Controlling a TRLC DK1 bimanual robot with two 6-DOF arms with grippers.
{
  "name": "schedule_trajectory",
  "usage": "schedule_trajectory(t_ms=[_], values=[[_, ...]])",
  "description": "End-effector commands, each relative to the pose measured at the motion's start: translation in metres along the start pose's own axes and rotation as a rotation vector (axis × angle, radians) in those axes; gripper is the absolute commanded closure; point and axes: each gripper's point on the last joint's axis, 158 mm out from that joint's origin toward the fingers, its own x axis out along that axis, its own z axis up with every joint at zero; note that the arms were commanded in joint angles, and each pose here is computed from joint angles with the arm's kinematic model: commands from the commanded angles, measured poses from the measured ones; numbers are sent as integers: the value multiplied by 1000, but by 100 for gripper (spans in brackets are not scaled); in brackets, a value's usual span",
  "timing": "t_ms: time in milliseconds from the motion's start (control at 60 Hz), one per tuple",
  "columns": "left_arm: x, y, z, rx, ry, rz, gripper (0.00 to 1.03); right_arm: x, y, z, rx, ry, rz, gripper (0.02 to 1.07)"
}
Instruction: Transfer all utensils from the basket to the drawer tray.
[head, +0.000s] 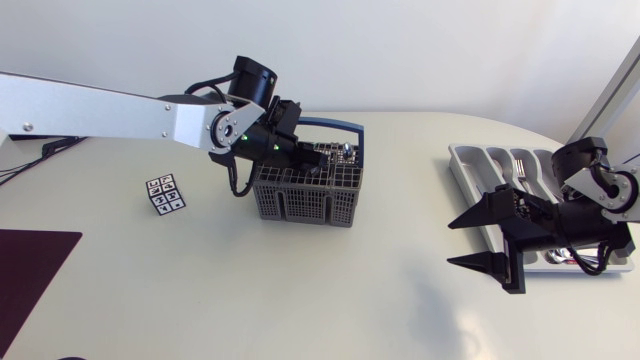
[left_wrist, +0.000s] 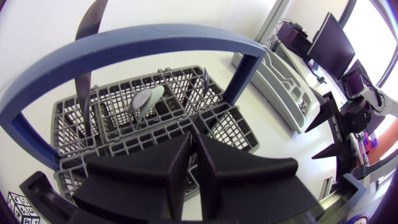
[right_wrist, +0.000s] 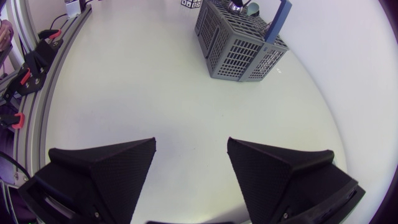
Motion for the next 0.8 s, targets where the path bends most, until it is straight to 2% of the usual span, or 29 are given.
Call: schedule_trajectory(t_ms=[0,450,783], values=[[-10,-3,10,-24,-22,-15,98,2,7,-1,11,4,8,24],[-63,-33,44,-50,-110,-114,98,4,11,15,-6,-5,22,23],[-95,-37,58,-111,-155,-194,98,8,9,34,-13,-19,28,23]])
